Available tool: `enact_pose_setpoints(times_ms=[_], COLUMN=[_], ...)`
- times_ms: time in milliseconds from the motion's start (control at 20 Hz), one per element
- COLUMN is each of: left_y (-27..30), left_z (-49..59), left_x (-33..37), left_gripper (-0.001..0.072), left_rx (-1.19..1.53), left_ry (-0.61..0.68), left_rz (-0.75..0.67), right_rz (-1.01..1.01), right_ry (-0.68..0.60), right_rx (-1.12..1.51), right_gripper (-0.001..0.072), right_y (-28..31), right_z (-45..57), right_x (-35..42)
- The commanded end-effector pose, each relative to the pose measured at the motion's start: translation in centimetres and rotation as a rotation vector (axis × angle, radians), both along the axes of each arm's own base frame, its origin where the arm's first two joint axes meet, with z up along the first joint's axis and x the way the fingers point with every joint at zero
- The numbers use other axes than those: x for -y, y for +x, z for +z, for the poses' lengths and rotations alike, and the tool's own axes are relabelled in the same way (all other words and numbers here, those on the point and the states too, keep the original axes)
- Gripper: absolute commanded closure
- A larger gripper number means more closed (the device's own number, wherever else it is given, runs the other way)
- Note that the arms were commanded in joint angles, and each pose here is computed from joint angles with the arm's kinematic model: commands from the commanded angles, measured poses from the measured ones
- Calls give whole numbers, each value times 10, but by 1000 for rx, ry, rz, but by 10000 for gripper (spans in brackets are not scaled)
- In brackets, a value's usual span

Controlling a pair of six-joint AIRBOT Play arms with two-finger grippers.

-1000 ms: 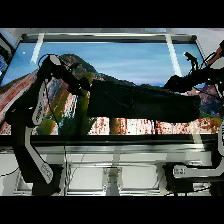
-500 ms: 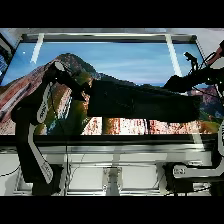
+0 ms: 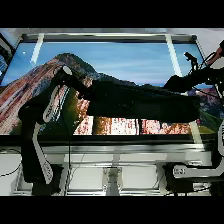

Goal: Fold the clothes and pants, and hang the long-sleeved shirts on hangers.

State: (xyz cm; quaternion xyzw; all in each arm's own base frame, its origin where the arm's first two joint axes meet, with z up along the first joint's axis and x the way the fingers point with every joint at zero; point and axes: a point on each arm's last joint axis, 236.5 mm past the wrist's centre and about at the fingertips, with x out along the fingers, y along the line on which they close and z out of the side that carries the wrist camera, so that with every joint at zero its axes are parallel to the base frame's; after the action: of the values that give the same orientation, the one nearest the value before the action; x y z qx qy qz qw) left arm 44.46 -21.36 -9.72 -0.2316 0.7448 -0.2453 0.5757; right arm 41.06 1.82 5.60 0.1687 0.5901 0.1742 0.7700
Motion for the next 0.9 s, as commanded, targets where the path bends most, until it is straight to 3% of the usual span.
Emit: enact_pose_setpoints(times_ms=[0, 150, 300, 600, 850], left_y=[-5, -29, -13, -19, -37], left_z=[6, 47, 107, 243, 301], left_x=[1, -49, -108, -184, -177], left_gripper=[687, 687, 688, 689, 690], left_rx=[-14, -88, 41, 342, 466], left_ry=[-3, 64, 192, 191, 101], left_rz=[-28, -122, -18, 206, 230], right_rz=[1, 0, -9, 127, 262], right_ry=[1, 9, 74, 123, 83], right_rx=[-1, 0, 11, 69, 151], right_gripper=[230, 230, 231, 231, 232], right_y=[0, 0, 3, 8, 6], right_z=[0, 1, 9, 19, 19], right_x=[-1, -2, -15, -93, -159])
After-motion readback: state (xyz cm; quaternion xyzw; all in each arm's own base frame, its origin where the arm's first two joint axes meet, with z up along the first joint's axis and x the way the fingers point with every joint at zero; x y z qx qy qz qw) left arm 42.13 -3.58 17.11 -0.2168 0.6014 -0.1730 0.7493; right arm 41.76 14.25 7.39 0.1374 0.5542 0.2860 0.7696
